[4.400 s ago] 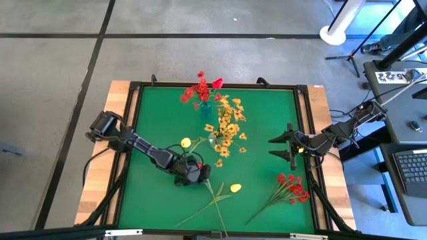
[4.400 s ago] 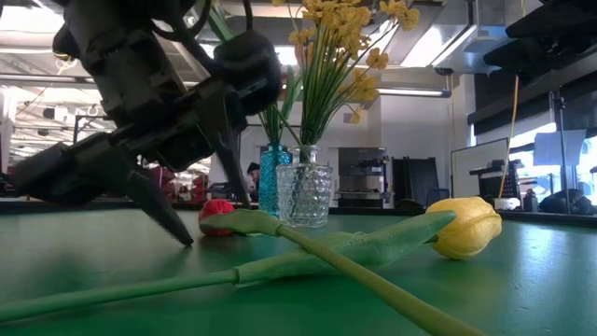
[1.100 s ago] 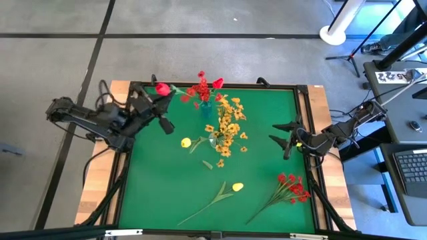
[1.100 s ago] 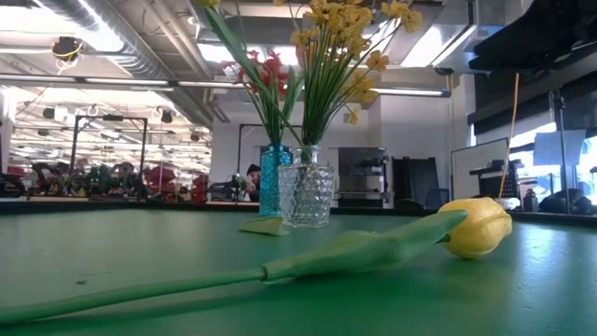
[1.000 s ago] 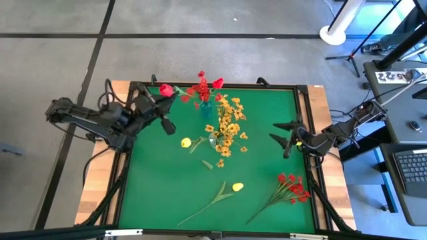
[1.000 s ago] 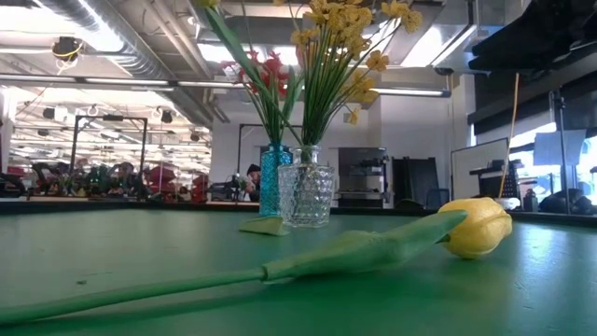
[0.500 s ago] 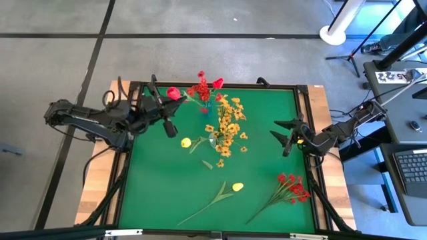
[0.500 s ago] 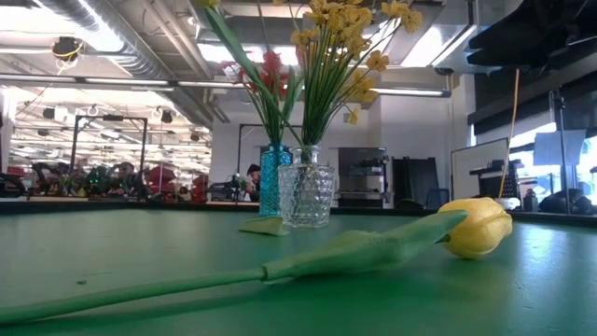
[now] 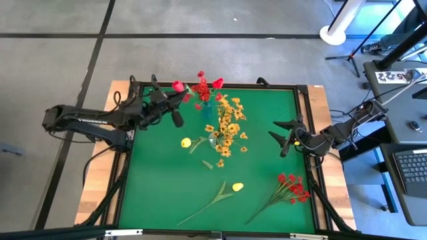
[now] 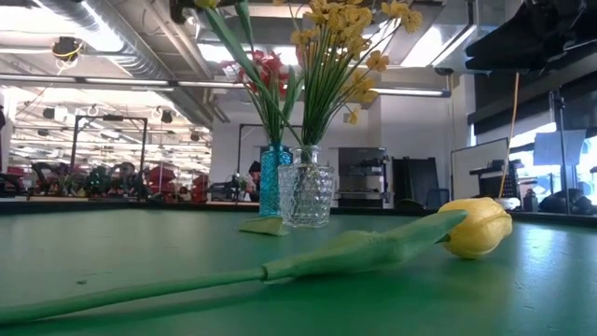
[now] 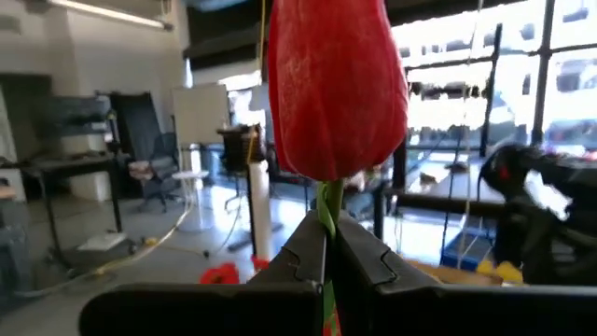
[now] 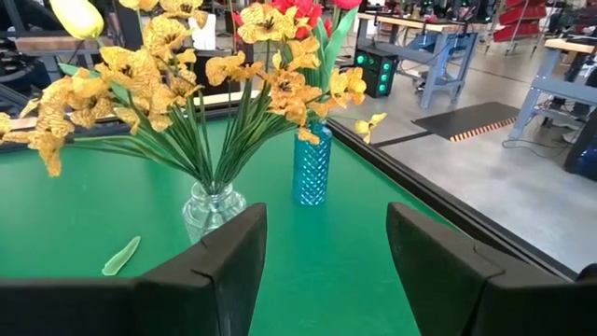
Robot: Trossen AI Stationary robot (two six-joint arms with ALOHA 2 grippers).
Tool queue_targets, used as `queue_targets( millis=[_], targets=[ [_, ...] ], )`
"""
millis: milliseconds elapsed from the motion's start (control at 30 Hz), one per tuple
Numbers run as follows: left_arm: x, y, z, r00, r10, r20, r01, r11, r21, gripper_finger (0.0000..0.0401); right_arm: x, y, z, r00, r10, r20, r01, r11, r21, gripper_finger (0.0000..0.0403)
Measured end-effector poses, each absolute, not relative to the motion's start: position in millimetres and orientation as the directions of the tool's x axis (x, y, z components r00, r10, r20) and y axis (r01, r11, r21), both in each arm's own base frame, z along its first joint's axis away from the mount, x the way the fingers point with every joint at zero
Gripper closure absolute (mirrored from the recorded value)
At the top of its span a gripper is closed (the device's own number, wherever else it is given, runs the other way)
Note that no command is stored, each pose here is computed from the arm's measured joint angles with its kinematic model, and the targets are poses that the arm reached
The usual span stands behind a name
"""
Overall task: Sort flowers into vase by color
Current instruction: Put the red flower into the blue vase
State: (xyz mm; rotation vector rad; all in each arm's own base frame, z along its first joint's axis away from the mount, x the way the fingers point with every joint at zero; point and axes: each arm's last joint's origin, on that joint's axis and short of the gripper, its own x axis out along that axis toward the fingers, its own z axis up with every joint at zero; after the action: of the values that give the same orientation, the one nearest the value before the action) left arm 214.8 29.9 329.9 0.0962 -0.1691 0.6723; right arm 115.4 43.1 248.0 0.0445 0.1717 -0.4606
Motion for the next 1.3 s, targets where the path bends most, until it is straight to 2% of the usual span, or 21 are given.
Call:
queue_targets(
  millis=[300,600,867,1167,1300],
  targets=[
    [213.8,31.6,334.4,0.808,0.524,0.269,-0.560,0.824,0.079,0.0401,117.8,44.1,246.1,0.868,-0.464,-0.178,0.468,0.883,-0.018,0.0183],
    [221.9,32.3,326.8,0.818,0.525,0.235,-0.566,0.806,0.172,0.0401,118.1,44.0,245.8,0.862,-0.475,-0.176,0.479,0.877,-0.024,0.0183],
    [224.7,37.4,323.4,0.811,0.541,0.221,-0.579,0.795,0.181,0.0401,118.1,44.1,245.7,0.862,-0.475,-0.175,0.479,0.877,-0.023,0.0183],
    [226.9,42.3,322.3,0.859,0.458,0.227,-0.502,0.841,0.201,0.0401,117.9,43.9,245.8,0.859,-0.481,-0.173,0.485,0.874,-0.024,0.0183],
    [228.2,47.2,319.7,0.862,0.461,0.212,-0.498,0.847,0.186,0.0401,118.0,43.9,245.8,0.859,-0.481,-0.173,0.485,0.874,-0.024,0.0183]
  ],
)
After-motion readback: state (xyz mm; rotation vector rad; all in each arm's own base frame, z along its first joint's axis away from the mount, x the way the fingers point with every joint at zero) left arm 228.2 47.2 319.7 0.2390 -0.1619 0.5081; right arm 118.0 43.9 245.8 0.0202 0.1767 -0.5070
